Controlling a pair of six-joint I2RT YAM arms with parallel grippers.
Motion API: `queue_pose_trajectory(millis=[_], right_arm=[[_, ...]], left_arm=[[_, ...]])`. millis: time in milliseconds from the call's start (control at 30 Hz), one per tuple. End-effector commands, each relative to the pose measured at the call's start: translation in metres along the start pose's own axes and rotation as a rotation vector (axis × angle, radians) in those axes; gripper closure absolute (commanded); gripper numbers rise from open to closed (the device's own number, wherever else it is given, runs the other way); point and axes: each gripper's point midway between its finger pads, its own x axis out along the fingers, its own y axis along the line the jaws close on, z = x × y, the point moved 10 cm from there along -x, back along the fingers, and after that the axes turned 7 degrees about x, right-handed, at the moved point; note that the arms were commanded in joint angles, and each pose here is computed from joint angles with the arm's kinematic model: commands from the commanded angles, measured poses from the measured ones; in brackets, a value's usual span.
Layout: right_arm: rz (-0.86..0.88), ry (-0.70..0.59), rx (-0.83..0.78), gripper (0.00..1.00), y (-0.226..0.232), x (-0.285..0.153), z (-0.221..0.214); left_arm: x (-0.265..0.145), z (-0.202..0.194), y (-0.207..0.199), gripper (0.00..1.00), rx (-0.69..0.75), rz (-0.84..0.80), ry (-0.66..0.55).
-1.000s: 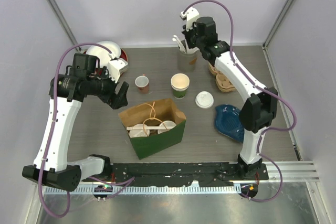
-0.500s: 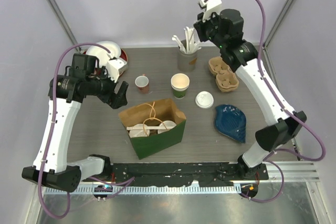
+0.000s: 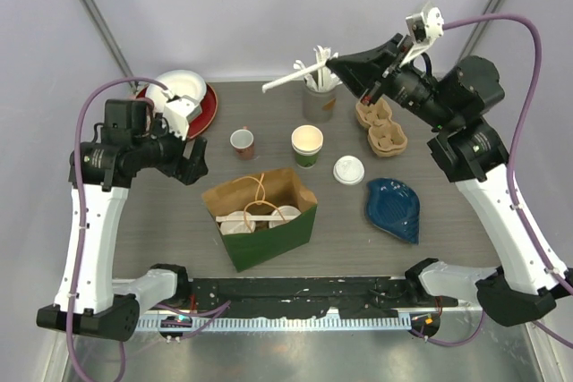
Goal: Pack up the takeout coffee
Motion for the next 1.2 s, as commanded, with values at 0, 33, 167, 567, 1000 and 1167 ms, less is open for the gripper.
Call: queue_pose_trajectory(millis=[0, 33, 167, 567, 1000, 1167], right_arm=[[0.36, -0.005, 0.234, 0.99, 0.045, -0.005, 0.004], [0.387, 0.022, 0.252, 0.99, 0.051, -0.006, 0.001], [0.469, 0.188, 0.288, 0.99, 0.091, -0.008, -0.03], [0.425, 0.383, 0.245, 0.99, 0.106, -0.015, -0.1], [0.346, 0.418, 0.23, 0.99, 0.094, -0.008, -0.149], [0.419, 0.411, 0.231, 0.99, 0.097, -0.016, -0.155]], left_arm=[[-0.005, 0.0, 0.002, 0.19, -0.017, 0.041, -0.052], [-0.007, -0.001, 0.002, 0.19, -0.02, 0.048, -0.056], [-0.007, -0.005, 0.003, 0.18, -0.035, 0.062, -0.06], [-0.006, -0.008, 0.004, 0.17, -0.049, 0.047, -0.064], [-0.002, -0.007, 0.006, 0.17, -0.049, 0.025, -0.06], [0.001, -0.007, 0.007, 0.17, -0.05, 0.014, -0.055]])
